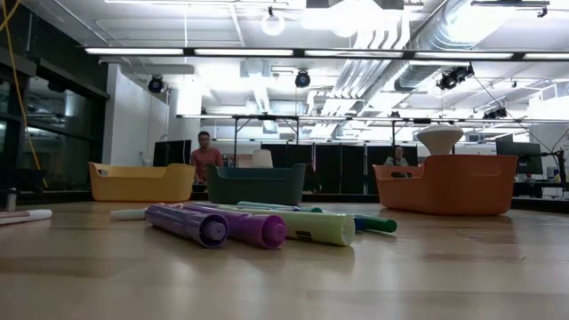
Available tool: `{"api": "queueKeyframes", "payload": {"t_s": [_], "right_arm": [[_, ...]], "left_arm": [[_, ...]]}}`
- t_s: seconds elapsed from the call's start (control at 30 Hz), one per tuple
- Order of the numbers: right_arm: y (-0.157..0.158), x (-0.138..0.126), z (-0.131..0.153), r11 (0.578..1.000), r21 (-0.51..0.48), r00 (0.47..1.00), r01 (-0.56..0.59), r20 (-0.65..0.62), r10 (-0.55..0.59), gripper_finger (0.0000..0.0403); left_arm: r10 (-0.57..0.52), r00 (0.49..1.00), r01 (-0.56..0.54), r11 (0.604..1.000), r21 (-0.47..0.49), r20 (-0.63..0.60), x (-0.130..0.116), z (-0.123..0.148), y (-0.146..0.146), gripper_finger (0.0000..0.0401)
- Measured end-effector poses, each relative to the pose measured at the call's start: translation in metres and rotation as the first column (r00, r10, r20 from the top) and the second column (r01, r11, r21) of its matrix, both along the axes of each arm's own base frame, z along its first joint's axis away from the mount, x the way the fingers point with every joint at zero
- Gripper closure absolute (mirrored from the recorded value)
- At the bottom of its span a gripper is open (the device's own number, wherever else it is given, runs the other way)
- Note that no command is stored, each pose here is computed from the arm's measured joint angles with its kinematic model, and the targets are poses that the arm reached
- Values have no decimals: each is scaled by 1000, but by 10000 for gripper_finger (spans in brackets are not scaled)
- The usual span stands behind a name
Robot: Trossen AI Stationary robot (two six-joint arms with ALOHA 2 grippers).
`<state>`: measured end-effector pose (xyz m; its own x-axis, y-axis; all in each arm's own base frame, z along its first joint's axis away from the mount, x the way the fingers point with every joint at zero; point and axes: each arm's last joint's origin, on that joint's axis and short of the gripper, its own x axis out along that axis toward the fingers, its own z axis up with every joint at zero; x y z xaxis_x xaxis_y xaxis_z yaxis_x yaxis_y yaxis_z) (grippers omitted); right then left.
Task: Pick & Place Markers
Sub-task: Put the blue pen into the blue bin
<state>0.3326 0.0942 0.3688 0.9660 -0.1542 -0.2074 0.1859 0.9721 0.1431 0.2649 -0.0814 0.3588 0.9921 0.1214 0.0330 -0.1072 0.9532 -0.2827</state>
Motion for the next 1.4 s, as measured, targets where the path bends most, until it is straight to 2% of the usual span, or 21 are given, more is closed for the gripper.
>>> {"api": "queueKeyframes", "payload": {"t_s": [0.1,0.63,0.73,0.87,1.2,1.27,1.4], "right_arm": [[-1,1,0,1000,5,1000,-17,5,17,385],[-2,2,-1,999,11,999,-35,-6,35,385],[-2,2,-1,999,10,999,-34,-6,34,385],[-2,2,-1,999,8,999,-34,-8,34,385],[-2,2,-1,999,15,999,-33,-10,33,385],[-2,2,-1,999,17,999,-32,-9,32,371],[-3,2,-2,999,24,1000,-27,-9,27,306]], "left_arm": [[-4,999,5,1000,-13,36,2,2,-1,311],[2,998,-1,1000,-18,63,11,0,7,312],[-5,998,6,1000,-15,63,11,0,7,324],[-6,998,6,1000,0,60,11,0,7,359],[-47,997,46,999,23,58,11,0,5,360],[-49,997,47,999,24,58,11,0,5,360],[-54,997,53,998,25,58,11,0,5,360]]}}
